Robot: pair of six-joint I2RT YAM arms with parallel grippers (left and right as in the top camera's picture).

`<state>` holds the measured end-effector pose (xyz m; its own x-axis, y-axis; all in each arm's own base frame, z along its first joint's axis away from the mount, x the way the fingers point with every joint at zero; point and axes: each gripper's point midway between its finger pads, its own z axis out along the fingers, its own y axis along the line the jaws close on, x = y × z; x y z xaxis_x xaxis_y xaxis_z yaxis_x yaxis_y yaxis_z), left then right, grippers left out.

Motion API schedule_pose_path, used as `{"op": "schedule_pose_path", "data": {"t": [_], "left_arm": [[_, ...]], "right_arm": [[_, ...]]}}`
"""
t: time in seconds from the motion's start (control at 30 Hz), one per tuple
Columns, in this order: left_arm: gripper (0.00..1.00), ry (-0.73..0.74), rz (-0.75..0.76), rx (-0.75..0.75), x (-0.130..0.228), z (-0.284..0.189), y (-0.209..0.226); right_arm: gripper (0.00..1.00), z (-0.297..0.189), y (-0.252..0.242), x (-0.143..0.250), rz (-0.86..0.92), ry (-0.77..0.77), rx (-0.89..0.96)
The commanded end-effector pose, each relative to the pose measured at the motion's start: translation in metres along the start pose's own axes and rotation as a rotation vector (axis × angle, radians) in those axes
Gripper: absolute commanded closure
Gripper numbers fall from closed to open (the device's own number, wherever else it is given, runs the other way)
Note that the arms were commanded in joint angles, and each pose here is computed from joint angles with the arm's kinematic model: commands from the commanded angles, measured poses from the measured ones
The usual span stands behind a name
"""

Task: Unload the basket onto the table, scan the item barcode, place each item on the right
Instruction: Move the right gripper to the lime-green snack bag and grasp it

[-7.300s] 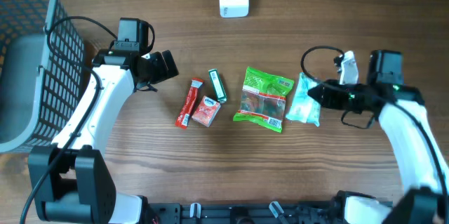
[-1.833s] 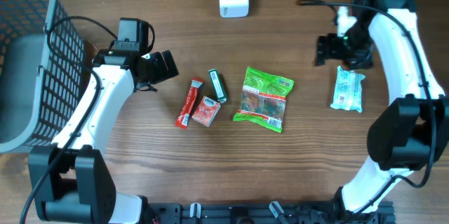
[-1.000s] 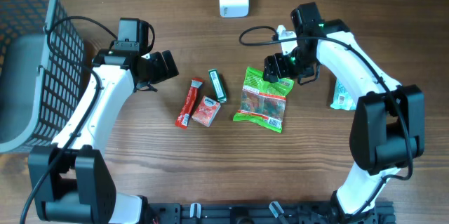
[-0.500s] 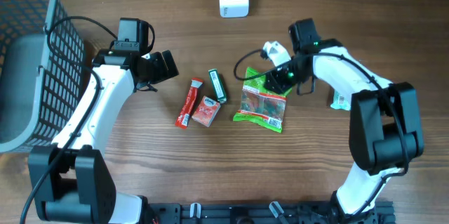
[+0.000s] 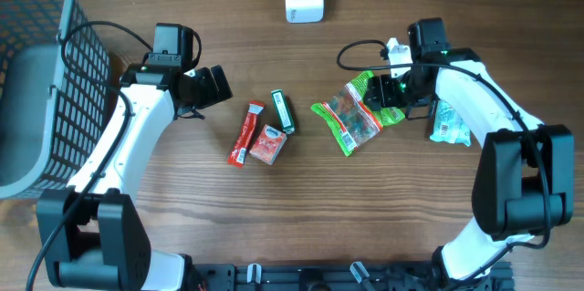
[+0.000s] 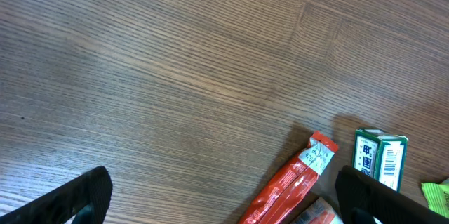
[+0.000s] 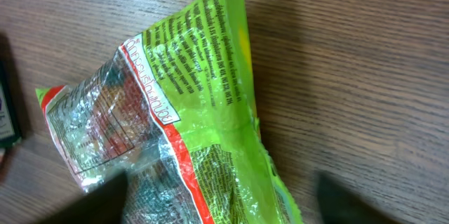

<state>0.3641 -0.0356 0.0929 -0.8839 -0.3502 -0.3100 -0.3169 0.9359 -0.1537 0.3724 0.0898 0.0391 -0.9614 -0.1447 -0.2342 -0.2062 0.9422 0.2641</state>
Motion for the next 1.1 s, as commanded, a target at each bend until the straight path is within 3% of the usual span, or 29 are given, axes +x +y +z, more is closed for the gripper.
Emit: {"op": "schedule_pose_path", "data": {"t": [0.0, 0.47, 0.7, 0.83, 1.07], "left_arm": [[0.0, 0.002, 0.003, -0.008, -0.001, 0.002, 0.001], [0.0, 0.002, 0.003, -0.007, -0.001, 0.002, 0.001], [0.0, 0.002, 0.003, -0.008, -0.001, 0.002, 0.001], [0.0, 0.002, 0.003, -0.008, -0.001, 0.002, 0.001], [0.0, 0.002, 0.003, -0.007, -0.001, 0.002, 0.001]], "right_arm": [[0.0, -0.011, 0.007, -0.01, -0.081, -0.038, -0.01], [0.0, 0.003, 0.026, -0.007, -0.345, -0.017, 0.094], [0.01, 0.034, 0.034, 0.015, -0.325, -0.027, 0.011], [0.04, 0.055, 0.025, 0.04, -0.311, 0.025, 0.011], [0.0, 0.062, 0.011, 0.047, -0.23, 0.028, 0.074]]}}
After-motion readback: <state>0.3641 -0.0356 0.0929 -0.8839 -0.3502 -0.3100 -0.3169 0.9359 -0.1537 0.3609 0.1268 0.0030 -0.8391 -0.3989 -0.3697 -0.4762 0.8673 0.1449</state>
